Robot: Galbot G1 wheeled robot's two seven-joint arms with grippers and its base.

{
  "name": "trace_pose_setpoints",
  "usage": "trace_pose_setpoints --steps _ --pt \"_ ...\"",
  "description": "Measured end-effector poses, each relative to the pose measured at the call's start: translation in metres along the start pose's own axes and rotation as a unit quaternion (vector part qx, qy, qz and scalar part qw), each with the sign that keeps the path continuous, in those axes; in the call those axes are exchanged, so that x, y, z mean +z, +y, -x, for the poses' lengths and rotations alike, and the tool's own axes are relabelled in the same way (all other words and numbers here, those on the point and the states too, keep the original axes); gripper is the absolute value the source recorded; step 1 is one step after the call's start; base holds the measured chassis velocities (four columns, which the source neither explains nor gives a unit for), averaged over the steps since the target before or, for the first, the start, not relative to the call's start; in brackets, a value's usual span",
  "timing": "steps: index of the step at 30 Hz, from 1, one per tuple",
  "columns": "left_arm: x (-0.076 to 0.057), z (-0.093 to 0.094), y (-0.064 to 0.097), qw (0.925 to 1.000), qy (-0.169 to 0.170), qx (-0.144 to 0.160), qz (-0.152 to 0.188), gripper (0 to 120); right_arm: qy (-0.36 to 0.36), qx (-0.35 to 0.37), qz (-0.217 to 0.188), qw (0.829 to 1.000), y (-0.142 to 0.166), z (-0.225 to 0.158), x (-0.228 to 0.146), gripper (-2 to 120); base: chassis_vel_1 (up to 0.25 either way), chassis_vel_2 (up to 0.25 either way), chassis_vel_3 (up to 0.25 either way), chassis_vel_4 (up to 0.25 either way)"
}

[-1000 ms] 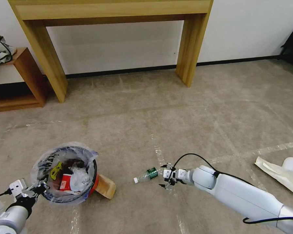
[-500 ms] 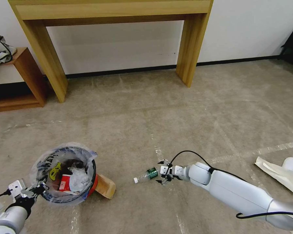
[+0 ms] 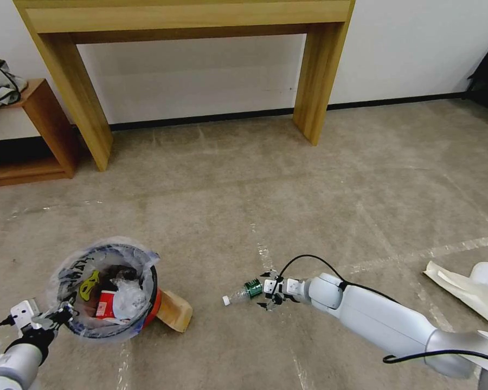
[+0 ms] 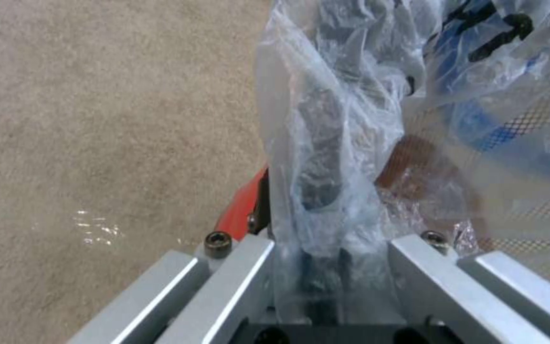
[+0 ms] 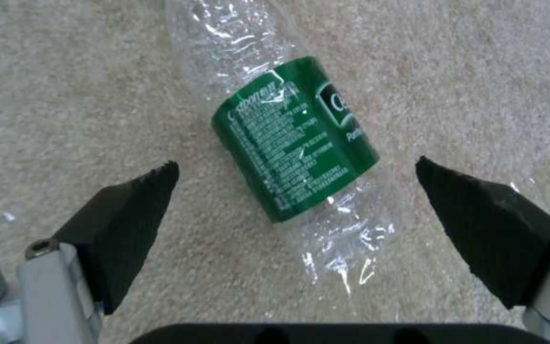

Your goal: Pick up the trash bin and place the garbage on the floor into it.

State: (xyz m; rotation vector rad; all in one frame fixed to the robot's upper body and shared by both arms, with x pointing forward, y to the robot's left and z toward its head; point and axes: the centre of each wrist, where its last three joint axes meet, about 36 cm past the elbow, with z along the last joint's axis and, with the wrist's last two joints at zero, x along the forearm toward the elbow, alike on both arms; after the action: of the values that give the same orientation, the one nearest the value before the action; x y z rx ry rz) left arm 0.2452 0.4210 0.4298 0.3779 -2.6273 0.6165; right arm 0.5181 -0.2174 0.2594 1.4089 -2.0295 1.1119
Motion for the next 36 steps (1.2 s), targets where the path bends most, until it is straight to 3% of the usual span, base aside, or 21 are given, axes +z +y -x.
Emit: trace_pose_setpoints --steps 13,36 --pt "0.001 -0.001 0.001 1.0 0.001 -0.001 0.0 1 -0.009 0.005 0.002 1.0 -0.006 0.014 0.009 96 0.0 0.0 0.0 0.0" --pt "0.003 0.0 0.003 1.0 0.004 -0.002 -0.001 1 -0.043 0.0 -0.006 0.999 0.001 0.049 -0.019 92 0.0 0.0 0.0 0.0"
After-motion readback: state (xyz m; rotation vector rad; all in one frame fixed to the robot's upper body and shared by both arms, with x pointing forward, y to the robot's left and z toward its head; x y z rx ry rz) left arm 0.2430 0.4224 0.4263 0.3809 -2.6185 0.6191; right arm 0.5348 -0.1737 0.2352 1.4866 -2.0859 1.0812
